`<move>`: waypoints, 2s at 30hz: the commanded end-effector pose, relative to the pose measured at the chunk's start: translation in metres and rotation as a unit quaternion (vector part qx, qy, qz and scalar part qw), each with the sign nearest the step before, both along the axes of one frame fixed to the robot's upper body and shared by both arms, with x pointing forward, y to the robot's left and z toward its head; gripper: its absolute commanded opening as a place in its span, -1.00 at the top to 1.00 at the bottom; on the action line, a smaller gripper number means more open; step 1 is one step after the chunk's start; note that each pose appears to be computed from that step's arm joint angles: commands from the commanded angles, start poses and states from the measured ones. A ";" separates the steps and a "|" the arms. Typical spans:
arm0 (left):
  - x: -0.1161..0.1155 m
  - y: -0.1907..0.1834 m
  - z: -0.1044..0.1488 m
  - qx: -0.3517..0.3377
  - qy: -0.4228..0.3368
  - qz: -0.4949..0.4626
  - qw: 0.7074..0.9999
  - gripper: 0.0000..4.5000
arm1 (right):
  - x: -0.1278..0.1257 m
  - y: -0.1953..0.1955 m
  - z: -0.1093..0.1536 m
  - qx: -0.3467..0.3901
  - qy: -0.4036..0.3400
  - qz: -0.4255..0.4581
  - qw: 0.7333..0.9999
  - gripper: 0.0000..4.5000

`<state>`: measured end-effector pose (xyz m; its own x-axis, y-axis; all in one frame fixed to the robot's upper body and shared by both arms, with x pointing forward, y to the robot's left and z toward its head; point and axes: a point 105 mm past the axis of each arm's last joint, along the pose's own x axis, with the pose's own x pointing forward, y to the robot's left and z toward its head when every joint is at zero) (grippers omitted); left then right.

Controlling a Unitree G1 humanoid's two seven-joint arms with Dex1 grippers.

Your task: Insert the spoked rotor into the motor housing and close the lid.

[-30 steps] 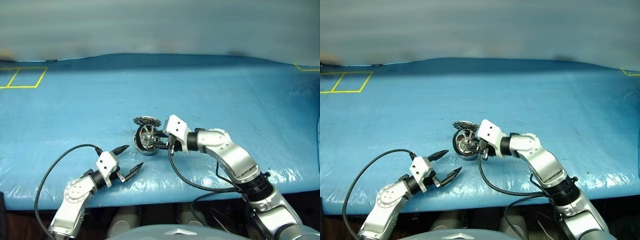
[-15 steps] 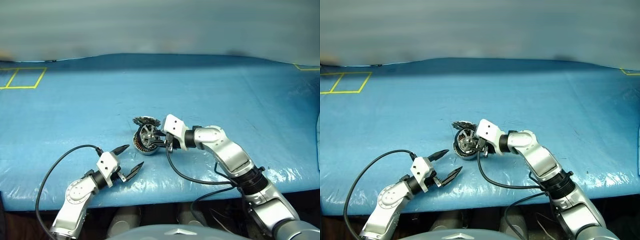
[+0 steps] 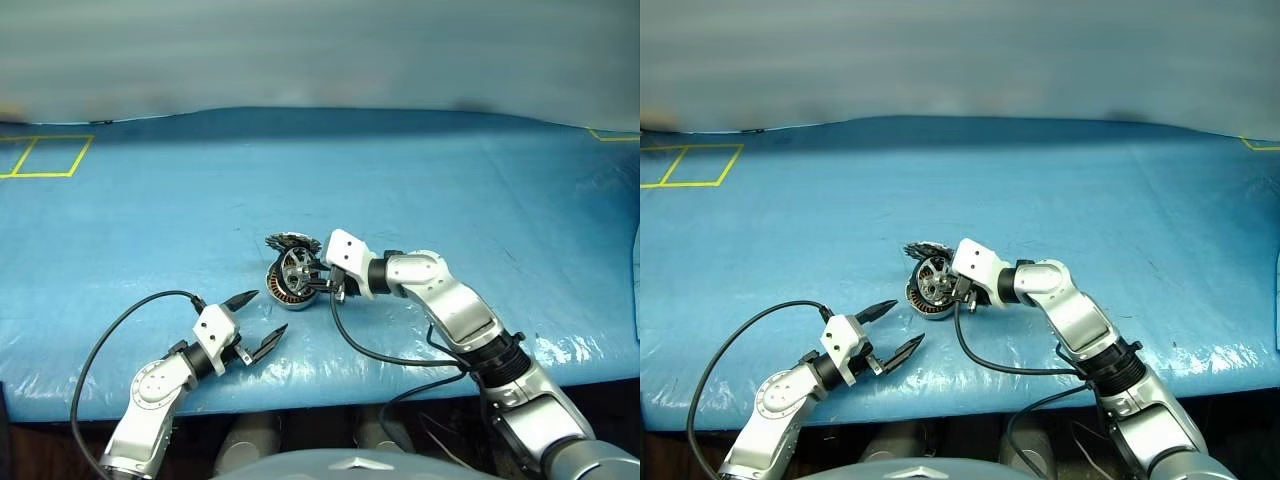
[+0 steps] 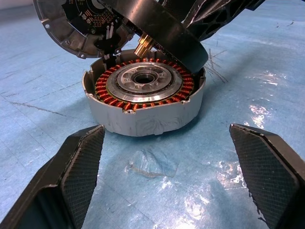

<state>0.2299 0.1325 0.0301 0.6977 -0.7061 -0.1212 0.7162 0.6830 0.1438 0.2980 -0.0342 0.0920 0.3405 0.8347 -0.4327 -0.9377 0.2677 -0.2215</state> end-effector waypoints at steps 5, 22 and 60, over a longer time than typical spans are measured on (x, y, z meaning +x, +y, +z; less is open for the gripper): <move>0.001 0.001 0.003 -0.003 -0.010 0.003 1.000 -0.98 | 0.001 0.002 0.009 0.004 -0.019 0.007 1.000 0.18; 0.002 0.003 0.004 -0.004 -0.012 0.009 1.000 -0.98 | -0.003 0.009 0.010 0.044 0.005 0.004 0.999 0.18; 0.002 0.004 0.006 -0.006 -0.019 0.008 1.000 -0.98 | 0.009 -0.002 -0.029 0.071 0.073 -0.100 0.990 0.99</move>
